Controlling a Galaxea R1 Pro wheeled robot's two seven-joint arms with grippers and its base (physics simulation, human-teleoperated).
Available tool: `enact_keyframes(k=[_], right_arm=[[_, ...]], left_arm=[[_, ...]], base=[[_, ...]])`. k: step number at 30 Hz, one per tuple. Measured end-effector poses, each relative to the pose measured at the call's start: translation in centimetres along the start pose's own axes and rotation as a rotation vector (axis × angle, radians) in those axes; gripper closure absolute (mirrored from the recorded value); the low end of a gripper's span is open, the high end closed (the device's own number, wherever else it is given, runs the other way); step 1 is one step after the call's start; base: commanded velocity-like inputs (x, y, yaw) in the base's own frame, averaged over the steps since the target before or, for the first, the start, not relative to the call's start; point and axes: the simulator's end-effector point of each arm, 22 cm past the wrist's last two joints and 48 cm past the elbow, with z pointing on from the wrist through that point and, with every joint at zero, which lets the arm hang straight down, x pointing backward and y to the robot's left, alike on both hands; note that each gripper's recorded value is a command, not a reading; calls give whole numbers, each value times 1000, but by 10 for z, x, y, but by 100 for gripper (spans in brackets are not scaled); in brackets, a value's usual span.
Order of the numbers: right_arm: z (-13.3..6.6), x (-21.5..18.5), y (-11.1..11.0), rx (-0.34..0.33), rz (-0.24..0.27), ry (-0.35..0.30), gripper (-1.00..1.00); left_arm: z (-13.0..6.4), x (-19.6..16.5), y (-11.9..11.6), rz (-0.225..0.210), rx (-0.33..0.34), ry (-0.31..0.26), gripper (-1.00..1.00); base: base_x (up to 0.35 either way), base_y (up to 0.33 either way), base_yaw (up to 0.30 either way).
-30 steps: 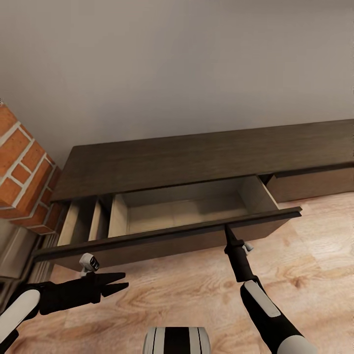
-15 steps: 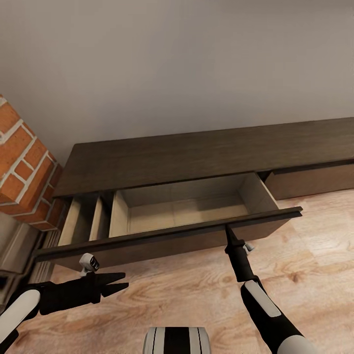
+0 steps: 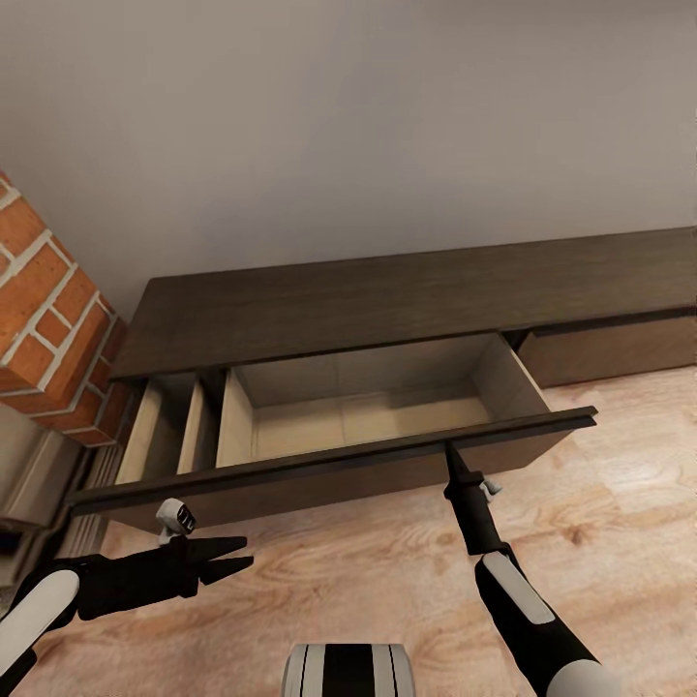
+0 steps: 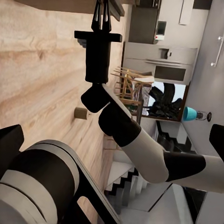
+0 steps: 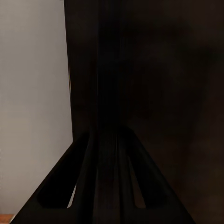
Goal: Place each of the two pumpkins and all three candles from the living room inside a cabinet in the living room (use any cabinet), then make sure every cabinet is closed, and position the cauldron so it is next to a table in the living room.
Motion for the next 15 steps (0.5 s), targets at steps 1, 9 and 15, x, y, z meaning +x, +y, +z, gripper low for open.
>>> enact_keyframes(k=[1,9,15], right_arm=[[0,0,0,0,0,0,100],[0,-1,0,0,0,-3,100],[0,-3,0,0,0,-7,100]], left_arm=[[0,0,0,0,0,0,-100],[0,0,0,-1,0,0,-100],[0,0,0,-1,0,0,-100]], base=[[-24,0,0],[-67,0,0],[-61,0,0]])
